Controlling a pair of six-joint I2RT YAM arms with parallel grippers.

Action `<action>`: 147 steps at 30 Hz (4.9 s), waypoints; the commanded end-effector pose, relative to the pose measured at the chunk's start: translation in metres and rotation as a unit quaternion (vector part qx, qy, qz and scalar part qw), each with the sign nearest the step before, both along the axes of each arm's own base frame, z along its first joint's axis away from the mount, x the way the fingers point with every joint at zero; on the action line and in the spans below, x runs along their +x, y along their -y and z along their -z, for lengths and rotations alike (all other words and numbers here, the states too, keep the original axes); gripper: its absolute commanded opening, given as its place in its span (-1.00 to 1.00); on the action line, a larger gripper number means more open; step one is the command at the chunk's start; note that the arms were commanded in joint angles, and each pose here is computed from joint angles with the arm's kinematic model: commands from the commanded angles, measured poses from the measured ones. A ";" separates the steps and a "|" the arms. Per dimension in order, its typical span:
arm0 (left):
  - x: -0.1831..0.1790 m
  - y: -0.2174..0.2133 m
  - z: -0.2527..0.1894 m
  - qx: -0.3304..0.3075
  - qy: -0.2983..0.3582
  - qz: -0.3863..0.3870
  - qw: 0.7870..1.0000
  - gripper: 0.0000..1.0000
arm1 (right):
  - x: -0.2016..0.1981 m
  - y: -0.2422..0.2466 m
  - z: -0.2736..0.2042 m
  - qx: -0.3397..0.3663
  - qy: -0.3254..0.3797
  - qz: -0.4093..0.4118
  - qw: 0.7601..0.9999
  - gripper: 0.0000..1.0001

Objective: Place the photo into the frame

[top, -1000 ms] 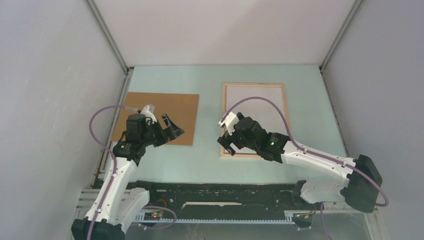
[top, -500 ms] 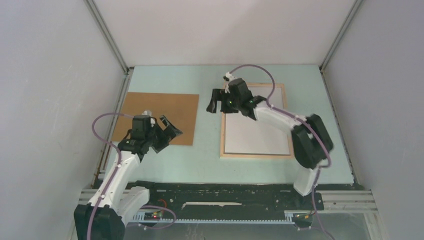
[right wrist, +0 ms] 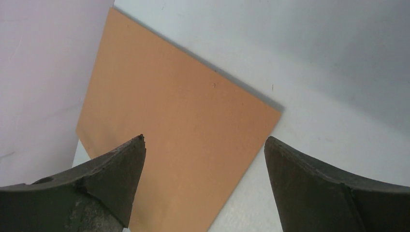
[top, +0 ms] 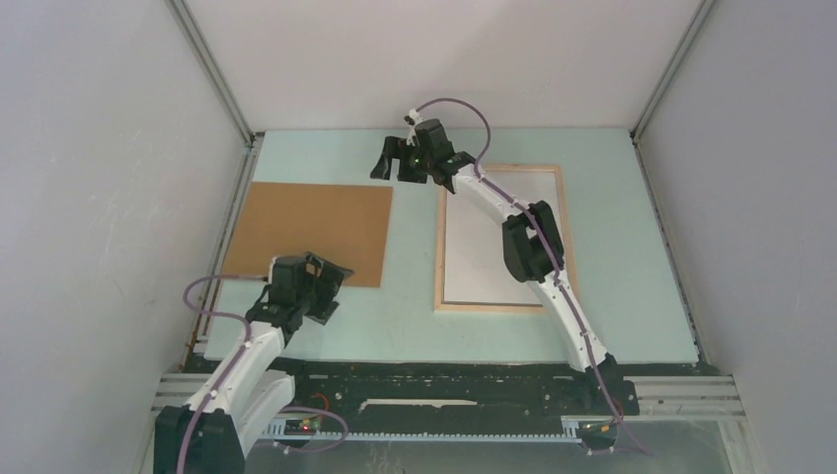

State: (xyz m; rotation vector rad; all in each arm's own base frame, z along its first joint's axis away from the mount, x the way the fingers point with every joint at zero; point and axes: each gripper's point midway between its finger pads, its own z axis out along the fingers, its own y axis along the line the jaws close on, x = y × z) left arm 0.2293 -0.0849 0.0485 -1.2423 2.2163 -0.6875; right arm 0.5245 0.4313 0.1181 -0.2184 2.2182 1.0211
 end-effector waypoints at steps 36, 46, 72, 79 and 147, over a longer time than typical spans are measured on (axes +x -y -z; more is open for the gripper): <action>0.056 -0.015 0.015 0.048 0.031 -0.023 0.998 1.00 | -0.001 -0.029 0.052 0.141 -0.110 -0.067 0.982 0.90; 0.061 -0.003 0.021 0.074 0.008 0.071 0.995 1.00 | -0.064 -0.010 -0.008 0.165 -0.098 -0.194 0.962 0.71; 0.014 0.052 0.020 -0.035 0.040 0.170 0.984 1.00 | -0.206 0.130 0.029 0.154 -0.251 -0.088 0.951 0.54; 0.009 0.047 0.027 -0.024 0.034 0.150 0.988 1.00 | -0.204 0.161 0.033 0.129 -0.231 -0.054 0.963 0.60; 0.003 0.030 -0.076 0.099 0.192 0.232 0.948 1.00 | -0.214 0.311 -0.282 0.098 0.118 0.096 0.984 -1.00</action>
